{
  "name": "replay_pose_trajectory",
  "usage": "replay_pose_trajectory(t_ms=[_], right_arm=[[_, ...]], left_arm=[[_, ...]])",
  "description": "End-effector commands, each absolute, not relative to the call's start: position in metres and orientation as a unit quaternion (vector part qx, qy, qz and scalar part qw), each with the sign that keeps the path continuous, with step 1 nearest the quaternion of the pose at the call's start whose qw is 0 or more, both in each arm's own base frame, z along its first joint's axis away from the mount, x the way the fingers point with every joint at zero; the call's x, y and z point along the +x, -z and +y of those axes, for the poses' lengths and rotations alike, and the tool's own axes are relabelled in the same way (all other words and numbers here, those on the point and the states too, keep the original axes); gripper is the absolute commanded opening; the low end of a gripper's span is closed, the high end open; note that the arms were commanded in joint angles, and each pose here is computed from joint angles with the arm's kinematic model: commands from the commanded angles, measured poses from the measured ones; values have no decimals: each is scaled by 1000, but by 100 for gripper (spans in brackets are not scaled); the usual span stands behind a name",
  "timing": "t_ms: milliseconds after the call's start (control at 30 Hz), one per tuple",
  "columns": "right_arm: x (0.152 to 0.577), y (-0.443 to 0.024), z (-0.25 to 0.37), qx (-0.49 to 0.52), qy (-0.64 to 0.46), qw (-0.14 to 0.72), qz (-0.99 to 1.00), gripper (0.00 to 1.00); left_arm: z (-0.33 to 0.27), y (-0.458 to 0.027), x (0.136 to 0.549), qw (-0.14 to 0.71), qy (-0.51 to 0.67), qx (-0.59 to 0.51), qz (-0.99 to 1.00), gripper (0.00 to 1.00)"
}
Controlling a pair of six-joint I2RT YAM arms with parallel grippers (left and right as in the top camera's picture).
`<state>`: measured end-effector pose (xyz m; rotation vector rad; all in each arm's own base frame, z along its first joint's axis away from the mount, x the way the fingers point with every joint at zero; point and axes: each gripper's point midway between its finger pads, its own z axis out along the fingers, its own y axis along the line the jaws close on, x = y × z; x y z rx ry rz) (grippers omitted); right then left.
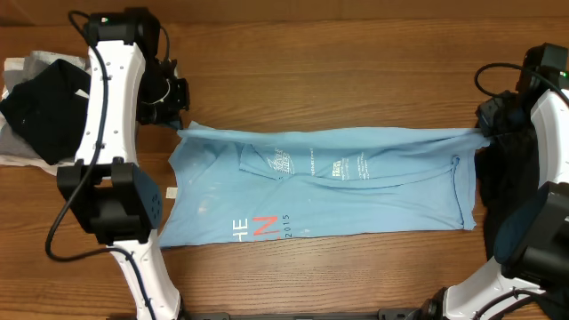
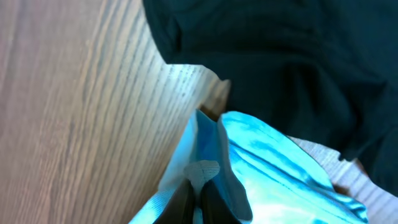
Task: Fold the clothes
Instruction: 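Fold the top edge down toward the bottom edge with both grippers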
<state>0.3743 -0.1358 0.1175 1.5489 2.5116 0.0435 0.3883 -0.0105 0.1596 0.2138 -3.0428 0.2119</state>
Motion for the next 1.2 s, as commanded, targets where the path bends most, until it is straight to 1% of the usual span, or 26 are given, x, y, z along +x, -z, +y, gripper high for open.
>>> replay_pose_trajectory(t_ms=[0, 200, 367, 600, 867, 1000, 1167], right_arm=[[372, -132, -139, 532, -6, 107, 840, 4], [346, -136, -153, 560, 59, 92, 821, 4], [339, -139, -151, 560, 63, 82, 822, 4], [326, -137, -146, 564, 69, 57, 821, 4], [320, -137, -146, 574, 76, 47, 814, 4], [309, -140, -157, 602, 120, 50, 788, 4], [305, -140, -158, 609, 126, 46, 782, 4]], left_arm=[[-6, -191, 382, 1, -62, 74, -995, 4], [-7, -193, 368, 9, -61, 75, -995, 4], [-9, -184, 341, 42, -60, 77, -994, 4], [-8, -181, 331, 46, -57, 72, -995, 4], [-5, -151, 307, 106, -45, 75, -990, 4], [-9, -135, 296, 133, -43, 74, -987, 4], [-14, -123, 290, 146, -41, 67, -986, 4]])
